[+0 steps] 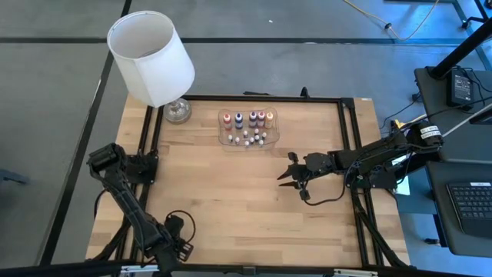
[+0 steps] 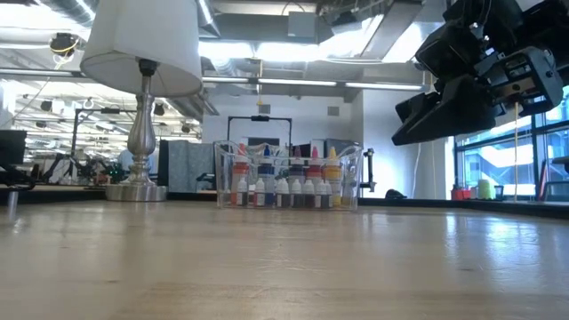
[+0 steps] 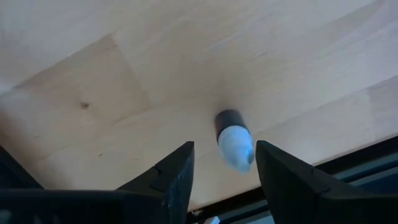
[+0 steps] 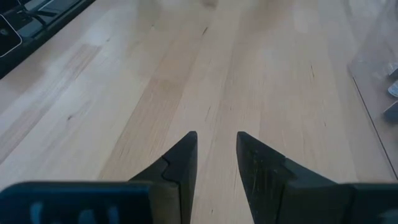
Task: Pick & Place food coloring
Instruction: Put the small purple food coloring bottle into the transparent bin
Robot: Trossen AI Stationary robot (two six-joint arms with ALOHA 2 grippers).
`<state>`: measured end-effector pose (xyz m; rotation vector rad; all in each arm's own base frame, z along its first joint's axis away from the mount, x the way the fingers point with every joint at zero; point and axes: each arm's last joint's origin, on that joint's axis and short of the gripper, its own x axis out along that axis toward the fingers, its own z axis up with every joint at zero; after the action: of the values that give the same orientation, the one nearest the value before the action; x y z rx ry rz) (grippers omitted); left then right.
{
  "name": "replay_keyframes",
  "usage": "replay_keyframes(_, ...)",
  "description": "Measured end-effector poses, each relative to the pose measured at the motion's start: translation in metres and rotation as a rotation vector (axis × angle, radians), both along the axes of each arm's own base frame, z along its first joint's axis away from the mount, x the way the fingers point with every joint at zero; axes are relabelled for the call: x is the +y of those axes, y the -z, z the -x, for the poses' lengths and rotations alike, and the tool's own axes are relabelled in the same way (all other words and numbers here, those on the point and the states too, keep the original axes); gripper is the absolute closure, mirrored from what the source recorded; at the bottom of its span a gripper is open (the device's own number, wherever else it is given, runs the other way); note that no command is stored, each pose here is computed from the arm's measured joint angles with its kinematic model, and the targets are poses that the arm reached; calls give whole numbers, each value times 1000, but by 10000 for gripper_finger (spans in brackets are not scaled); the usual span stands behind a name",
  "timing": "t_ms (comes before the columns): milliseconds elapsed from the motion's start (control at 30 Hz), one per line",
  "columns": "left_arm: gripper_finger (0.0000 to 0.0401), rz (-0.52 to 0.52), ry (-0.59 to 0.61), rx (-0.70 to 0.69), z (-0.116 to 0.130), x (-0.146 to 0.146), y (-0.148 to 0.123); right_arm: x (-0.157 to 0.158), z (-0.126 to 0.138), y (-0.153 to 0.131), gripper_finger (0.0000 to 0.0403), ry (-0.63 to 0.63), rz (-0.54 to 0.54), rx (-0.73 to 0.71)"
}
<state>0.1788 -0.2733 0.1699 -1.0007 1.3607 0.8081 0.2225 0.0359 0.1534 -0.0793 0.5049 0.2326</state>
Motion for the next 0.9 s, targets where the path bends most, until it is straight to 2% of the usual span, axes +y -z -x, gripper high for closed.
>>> replay_keyframes(200, 265, -26, -6, -38, -1, 1, 0, 0, 0, 0, 288, 0, 0, 0)
replay_keyframes(500, 302, -11, -3, -15, -1, 0, 0, 0, 0, 0, 288, 0, 0, 0)
replay_keyframes(900, 313, -12, -4, -17, -1, 0, 0, 0, 0, 0, 288, 0, 0, 1)
